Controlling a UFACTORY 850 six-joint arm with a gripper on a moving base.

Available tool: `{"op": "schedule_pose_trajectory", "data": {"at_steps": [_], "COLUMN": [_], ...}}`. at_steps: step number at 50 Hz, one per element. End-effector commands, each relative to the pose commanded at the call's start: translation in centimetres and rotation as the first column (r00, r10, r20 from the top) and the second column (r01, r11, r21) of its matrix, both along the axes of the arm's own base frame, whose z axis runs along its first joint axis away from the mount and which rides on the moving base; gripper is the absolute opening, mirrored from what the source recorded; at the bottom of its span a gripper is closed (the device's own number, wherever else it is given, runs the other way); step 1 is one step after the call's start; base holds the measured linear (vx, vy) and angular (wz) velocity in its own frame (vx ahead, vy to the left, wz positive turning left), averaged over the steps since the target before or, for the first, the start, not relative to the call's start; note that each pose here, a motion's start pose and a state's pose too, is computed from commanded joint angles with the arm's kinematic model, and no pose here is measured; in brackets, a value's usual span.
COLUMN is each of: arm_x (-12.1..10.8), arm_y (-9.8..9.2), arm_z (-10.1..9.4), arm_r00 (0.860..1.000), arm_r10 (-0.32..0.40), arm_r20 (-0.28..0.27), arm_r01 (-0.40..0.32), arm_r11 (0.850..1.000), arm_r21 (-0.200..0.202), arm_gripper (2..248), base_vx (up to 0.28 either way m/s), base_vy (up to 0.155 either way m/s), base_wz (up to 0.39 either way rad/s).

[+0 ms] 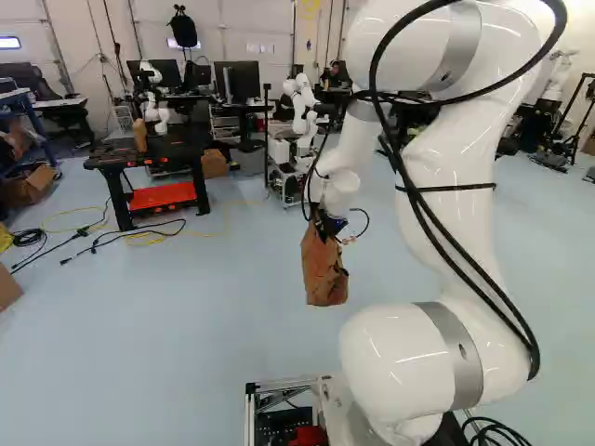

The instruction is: Pick up the grocery bag from the ground

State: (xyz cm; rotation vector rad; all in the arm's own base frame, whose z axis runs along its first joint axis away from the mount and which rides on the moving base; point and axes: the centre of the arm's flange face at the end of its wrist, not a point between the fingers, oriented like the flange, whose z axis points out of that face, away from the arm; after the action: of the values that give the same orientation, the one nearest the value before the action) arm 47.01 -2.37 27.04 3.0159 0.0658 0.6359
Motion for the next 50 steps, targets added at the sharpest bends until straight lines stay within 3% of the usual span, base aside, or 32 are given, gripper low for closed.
{"op": "schedule_pose_trajectory", "data": {"at_steps": [38,50], "arm_x": [-3.8,-4.5], "arm_y": [0.7,0.8], "arm_z": [5.0,5.7], "arm_r00": [0.997,0.996], "arm_r10": [0.012,0.015], "arm_r20": [0.077,0.088], "arm_r01": [-0.012,-0.015], "arm_r11": [1.000,1.000], "arm_r21": [-0.003,-0.004], "arm_gripper": [21,21], "base_vx": [0.000,0.000], "base_vy": [0.000,0.000], "base_wz": [0.000,0.000]}}
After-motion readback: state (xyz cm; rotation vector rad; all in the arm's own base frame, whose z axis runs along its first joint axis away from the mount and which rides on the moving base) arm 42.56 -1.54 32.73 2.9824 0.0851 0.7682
